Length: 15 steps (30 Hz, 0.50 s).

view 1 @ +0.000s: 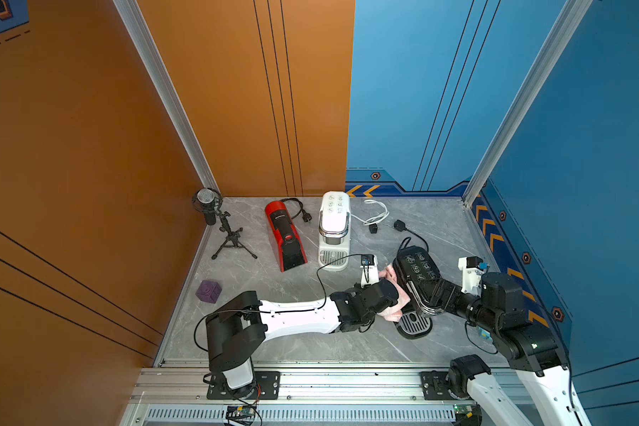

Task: Wipe the surface of a coffee machine
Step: Wipe the dirt from the surface of the coffee machine.

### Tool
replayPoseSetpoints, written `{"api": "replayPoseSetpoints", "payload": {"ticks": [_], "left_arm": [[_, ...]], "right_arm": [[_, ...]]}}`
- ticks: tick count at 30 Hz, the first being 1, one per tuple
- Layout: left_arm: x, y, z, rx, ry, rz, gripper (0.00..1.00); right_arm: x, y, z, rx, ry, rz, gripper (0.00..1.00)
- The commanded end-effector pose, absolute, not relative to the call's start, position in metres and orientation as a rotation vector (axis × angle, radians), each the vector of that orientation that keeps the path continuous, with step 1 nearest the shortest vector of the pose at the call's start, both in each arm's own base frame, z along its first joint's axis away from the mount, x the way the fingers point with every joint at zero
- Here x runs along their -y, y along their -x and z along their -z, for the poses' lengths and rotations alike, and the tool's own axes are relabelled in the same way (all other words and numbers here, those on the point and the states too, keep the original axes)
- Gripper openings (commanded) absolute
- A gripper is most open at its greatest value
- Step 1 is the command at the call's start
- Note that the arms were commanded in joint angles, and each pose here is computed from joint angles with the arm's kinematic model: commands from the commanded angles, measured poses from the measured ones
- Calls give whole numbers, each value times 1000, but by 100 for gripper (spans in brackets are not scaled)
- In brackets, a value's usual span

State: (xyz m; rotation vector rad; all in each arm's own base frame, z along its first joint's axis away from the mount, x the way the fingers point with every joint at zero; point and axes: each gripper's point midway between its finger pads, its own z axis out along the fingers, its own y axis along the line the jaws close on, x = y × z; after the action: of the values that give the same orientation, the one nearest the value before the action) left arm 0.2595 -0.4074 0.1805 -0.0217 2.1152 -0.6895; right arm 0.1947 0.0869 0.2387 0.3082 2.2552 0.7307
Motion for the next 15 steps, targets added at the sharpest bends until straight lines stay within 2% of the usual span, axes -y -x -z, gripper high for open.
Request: {"api": "replayPoseSetpoints", "payload": {"ticks": [1, 8, 15], "left_arm": [[417, -258, -177, -2141, -75, 707, 0], [422, -257, -127, -2241, -72, 689, 0], [404, -258, -83, -2312, -33, 642, 0]], "right_arm": [[-90, -192, -255, -2259, -307, -759, 95], [-67, -191, -272, -2255, -359, -605, 94], [-36, -185, -289, -2238, -452, -423, 93]]}}
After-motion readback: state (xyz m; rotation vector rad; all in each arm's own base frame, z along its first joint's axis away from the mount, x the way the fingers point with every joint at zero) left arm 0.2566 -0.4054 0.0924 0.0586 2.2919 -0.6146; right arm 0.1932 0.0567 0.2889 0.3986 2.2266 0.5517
